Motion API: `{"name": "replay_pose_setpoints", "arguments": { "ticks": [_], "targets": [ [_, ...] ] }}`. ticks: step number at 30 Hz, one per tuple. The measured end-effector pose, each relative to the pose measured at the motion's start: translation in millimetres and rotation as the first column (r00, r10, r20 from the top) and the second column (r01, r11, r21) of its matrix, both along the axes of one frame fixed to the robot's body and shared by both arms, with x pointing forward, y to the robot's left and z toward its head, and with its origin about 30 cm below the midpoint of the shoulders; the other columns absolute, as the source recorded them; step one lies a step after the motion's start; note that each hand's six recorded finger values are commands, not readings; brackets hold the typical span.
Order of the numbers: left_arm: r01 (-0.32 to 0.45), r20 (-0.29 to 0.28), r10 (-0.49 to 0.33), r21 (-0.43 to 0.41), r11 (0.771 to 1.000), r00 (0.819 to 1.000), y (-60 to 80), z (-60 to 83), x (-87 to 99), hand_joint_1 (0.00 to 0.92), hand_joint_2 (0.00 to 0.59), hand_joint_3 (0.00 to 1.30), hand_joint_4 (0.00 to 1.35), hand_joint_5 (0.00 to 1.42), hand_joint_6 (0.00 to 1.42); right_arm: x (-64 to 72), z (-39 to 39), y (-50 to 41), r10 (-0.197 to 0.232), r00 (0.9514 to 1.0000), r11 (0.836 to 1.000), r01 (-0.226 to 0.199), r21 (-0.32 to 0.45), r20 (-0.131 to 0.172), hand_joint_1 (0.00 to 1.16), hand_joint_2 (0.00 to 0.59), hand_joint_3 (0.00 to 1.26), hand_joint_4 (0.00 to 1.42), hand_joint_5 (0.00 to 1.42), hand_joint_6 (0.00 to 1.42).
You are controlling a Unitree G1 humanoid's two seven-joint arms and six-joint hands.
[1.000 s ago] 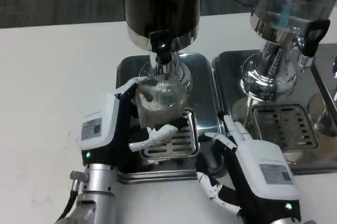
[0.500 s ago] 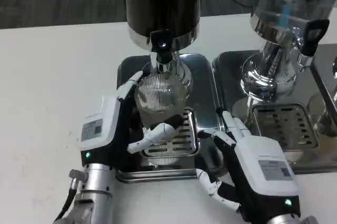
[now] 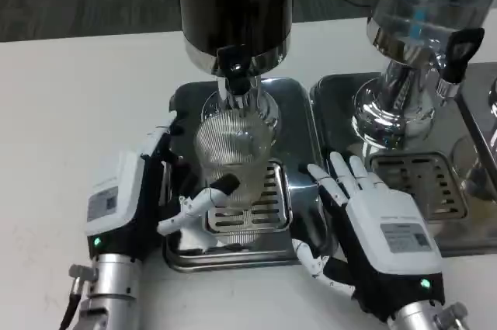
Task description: Grasp the cup under the faucet to collect the drink, then remove the cup.
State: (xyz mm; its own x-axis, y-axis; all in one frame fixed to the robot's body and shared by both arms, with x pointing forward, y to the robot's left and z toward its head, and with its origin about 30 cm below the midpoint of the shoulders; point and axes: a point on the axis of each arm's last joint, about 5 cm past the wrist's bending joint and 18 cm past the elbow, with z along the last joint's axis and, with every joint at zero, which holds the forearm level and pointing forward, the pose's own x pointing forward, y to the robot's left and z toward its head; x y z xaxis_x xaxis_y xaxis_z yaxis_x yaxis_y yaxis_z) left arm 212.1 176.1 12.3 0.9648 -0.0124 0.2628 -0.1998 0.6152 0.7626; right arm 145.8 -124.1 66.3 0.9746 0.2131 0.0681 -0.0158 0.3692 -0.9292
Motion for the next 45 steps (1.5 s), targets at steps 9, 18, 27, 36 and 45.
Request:
{"name": "replay_pose_setpoints", "arguments": {
  "ticks": [9, 18, 27, 36, 45],
  "targets": [
    [-0.068, 0.041, 0.069, -0.017, 0.998, 0.997, 16.4, 4.6, -7.5, 0.000, 0.022, 0.02, 0.01, 0.22, 0.15, 3.8, 0.2, -4.8, -0.001, 0.9999, 0.999, 0.002, -0.055, 0.011, 0.36, 0.418, 0.06, 0.00, 0.00, 0.03],
    [-0.093, 0.070, 0.095, -0.036, 0.995, 0.993, 44.8, 16.1, -20.0, 0.000, 0.073, 0.00, 0.00, 0.05, 0.00, 4.2, -1.4, -9.3, -0.005, 0.9995, 0.986, 0.010, -0.168, 0.031, 0.30, 0.411, 0.00, 0.00, 0.00, 0.00],
    [-0.034, 0.120, 0.056, -0.173, 0.984, 0.991, 52.7, 22.8, -27.1, 0.000, 0.103, 0.05, 0.00, 0.15, 0.09, 8.8, -7.9, -13.9, -0.010, 0.9999, 0.980, 0.011, -0.197, 0.008, 0.29, 0.417, 0.00, 0.00, 0.00, 0.00],
    [0.232, 0.282, -0.130, -0.364, 0.902, 0.951, 56.7, 57.4, -25.8, 0.000, 0.108, 0.14, 0.00, 0.21, 0.17, 10.3, -7.1, -12.1, -0.006, 1.0000, 0.983, 0.007, -0.182, 0.007, 0.29, 0.419, 0.00, 0.00, 0.00, 0.00],
    [0.478, 0.258, -0.402, -0.485, 0.733, 0.878, 52.1, 87.3, -4.9, 0.000, 0.125, 0.14, 0.00, 0.21, 0.15, 11.8, -6.5, -9.8, -0.023, 0.9997, 0.988, 0.023, -0.156, -0.001, 0.29, 0.424, 0.00, 0.00, 0.00, 0.00]
  ]
}}
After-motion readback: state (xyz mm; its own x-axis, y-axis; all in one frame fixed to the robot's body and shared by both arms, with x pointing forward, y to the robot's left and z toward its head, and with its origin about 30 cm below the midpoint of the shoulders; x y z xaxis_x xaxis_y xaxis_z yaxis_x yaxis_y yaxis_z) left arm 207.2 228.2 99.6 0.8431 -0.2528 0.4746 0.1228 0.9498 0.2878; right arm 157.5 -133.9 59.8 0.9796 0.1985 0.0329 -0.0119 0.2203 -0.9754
